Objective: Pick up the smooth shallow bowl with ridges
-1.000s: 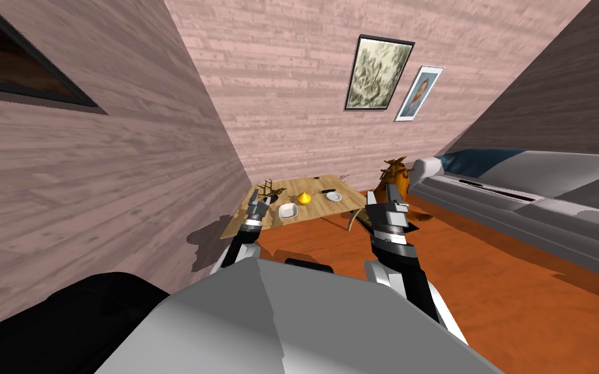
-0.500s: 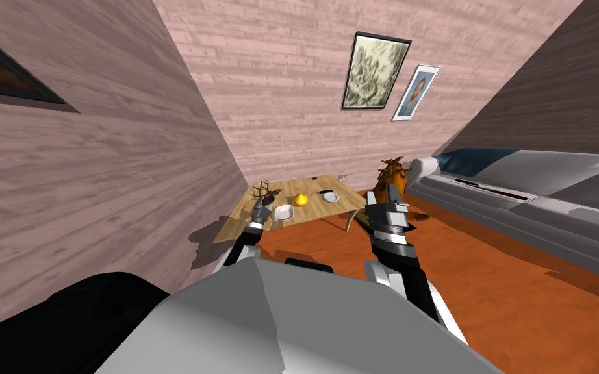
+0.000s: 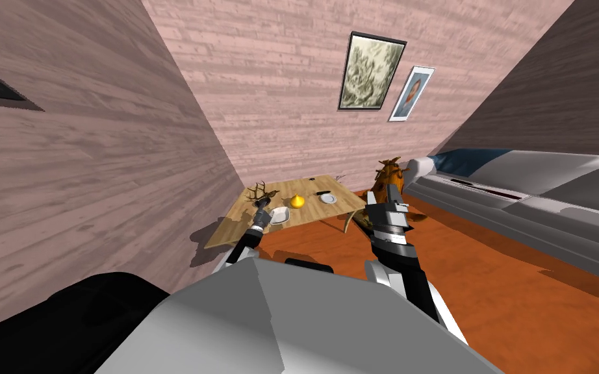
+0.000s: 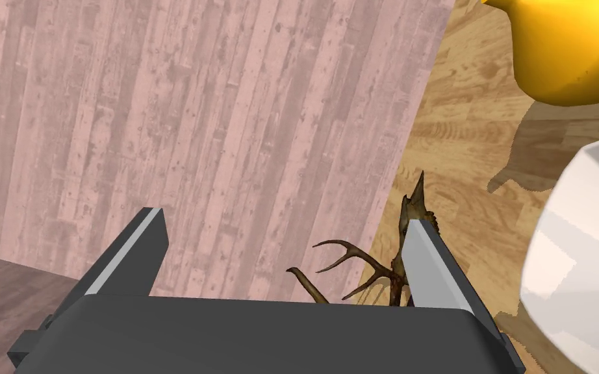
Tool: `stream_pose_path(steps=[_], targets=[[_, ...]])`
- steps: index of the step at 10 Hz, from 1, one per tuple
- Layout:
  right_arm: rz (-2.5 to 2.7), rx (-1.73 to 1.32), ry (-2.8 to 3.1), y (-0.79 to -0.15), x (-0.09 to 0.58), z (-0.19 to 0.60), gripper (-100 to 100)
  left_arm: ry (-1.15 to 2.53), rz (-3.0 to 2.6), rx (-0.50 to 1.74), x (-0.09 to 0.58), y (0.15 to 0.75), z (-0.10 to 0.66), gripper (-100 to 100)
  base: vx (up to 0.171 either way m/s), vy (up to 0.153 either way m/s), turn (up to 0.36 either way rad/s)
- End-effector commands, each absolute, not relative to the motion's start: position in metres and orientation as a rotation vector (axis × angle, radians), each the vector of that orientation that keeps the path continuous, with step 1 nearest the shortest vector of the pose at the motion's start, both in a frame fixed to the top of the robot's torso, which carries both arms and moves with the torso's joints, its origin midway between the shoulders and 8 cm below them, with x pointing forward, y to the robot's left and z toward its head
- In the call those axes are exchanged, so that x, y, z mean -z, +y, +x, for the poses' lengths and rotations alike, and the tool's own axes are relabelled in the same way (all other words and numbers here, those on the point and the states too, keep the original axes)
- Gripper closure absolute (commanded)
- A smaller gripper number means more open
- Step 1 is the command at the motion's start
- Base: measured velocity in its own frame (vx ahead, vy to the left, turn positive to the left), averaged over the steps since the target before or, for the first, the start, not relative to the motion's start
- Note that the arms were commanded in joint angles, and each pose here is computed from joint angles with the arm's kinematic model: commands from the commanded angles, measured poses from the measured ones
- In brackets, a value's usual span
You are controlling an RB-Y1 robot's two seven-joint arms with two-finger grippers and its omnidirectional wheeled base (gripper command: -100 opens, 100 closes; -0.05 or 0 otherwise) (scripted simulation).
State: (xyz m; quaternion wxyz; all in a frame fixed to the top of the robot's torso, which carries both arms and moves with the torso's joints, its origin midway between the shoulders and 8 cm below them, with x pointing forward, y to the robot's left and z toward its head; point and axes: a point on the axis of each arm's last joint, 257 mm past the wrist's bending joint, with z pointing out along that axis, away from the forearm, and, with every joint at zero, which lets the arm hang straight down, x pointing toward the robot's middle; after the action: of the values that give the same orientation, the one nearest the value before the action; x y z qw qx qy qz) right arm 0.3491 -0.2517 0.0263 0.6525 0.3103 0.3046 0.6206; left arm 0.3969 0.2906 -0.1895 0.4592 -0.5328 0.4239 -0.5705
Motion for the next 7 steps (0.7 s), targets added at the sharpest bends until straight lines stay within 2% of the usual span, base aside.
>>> stream_pose_path(steps=[1, 4, 7], targets=[[0.704, -1.409, 0.691, -0.252, -0.026, 0.349, 0, 1.077, -1.366, 1.377, 0.211, 0.295, 0.397, -100, 0.052, -0.058, -0.027], [0.704, -1.409, 0.691, -0.252, -0.026, 0.349, 0, 1.135, -1.456, 1.320, 0.248, 0.306, 0.392, -100, 0.053, -0.050, -0.028], [0.704, -1.409, 0.691, -0.252, -0.026, 0.349, 0, 1.216, -1.579, 1.221, 0.300, 0.326, 0.380, -100, 0.077, -0.079, -0.033]])
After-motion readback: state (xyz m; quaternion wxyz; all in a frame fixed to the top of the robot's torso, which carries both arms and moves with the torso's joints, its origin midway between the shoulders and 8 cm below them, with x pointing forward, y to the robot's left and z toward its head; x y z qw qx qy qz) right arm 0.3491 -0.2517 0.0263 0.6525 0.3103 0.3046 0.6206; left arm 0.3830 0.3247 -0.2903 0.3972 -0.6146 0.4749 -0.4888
